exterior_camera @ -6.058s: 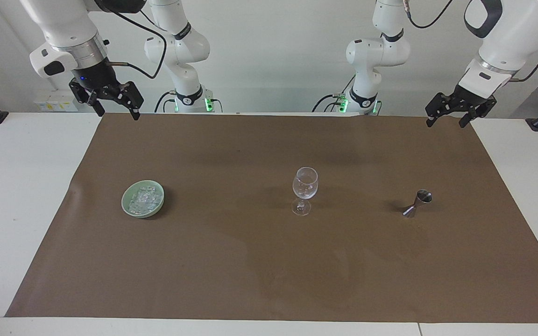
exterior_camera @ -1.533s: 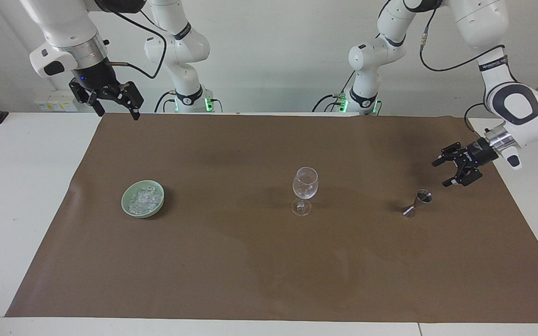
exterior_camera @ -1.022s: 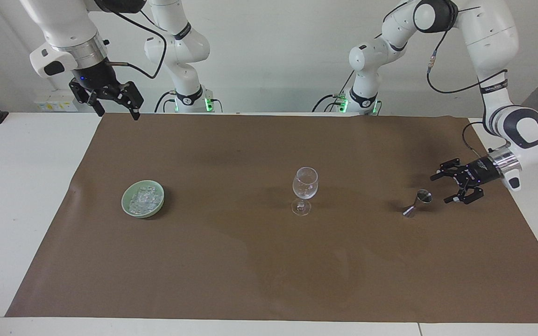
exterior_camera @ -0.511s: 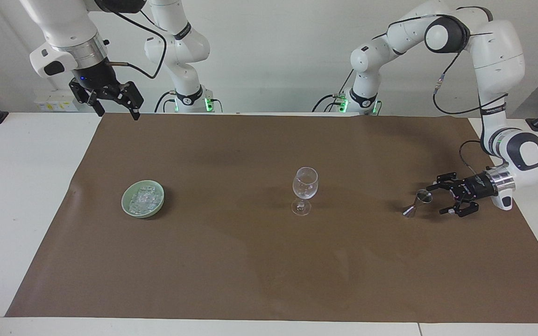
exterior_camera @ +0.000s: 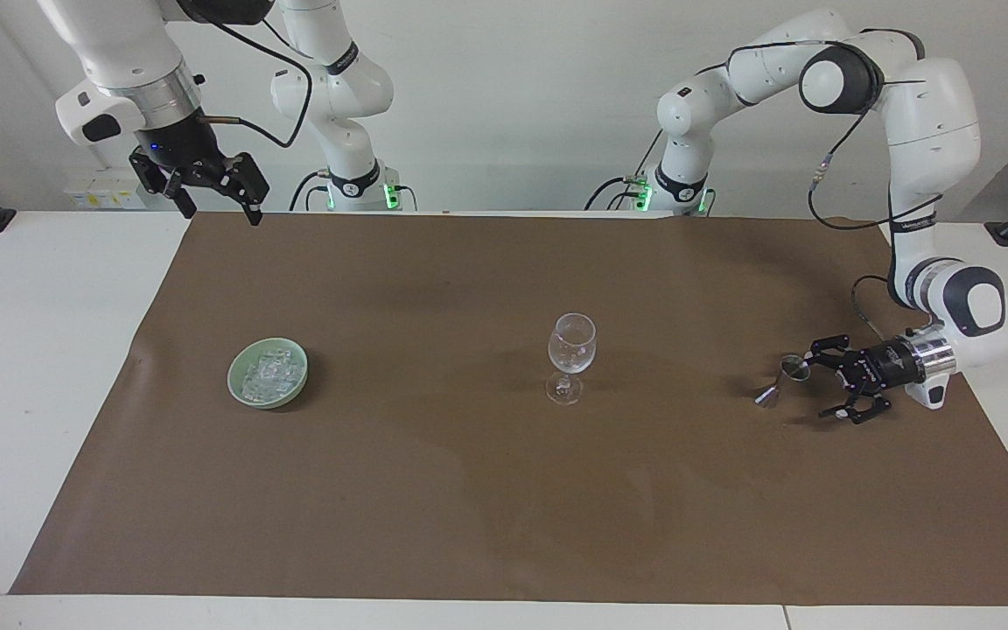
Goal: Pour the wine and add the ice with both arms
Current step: 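Close the left gripper around the small silver cup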
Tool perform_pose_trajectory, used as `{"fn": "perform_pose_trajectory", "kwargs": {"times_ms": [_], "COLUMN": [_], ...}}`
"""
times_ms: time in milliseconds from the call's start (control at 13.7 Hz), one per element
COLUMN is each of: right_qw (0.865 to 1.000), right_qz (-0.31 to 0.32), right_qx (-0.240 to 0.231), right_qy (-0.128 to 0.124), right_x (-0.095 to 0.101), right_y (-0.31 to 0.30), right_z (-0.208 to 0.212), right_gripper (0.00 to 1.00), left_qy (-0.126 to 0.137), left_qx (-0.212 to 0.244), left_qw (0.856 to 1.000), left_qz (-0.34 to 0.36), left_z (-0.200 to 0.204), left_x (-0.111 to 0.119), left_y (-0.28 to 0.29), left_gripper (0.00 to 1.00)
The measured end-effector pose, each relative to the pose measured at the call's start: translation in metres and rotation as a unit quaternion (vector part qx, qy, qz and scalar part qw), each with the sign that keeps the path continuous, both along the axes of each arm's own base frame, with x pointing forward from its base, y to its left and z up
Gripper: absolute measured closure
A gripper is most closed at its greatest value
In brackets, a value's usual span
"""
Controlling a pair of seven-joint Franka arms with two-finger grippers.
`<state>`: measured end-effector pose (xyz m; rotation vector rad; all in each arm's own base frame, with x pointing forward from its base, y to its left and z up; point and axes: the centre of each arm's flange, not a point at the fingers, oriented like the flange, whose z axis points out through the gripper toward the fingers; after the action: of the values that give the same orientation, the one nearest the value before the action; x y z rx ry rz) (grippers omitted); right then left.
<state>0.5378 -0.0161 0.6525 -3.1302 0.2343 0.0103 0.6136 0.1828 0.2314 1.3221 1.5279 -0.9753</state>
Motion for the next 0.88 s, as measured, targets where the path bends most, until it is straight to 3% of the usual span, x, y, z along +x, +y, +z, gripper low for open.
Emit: {"fn": "perform_pose_trajectory", "kwargs": {"times_ms": [438, 876], "right_qw": [1.0, 1.0], "right_qz": [0.0, 0.0], "right_qx": [0.0, 0.0], "right_qy": [0.0, 0.0], "right_x": [0.0, 0.0], "right_y": [0.0, 0.0], "right_z": [0.0, 0.0], "right_gripper": [0.0, 0.0], "left_qy": [-0.062, -0.068], "left_qx": [-0.013, -0.021], "left_qw": [0.998, 0.997], "left_qz": [-0.029, -0.038], "left_z": [-0.004, -0.011], "left_x": [0.004, 0.002], "left_y": [-0.017, -0.024], "left_gripper": [0.0, 0.0]}}
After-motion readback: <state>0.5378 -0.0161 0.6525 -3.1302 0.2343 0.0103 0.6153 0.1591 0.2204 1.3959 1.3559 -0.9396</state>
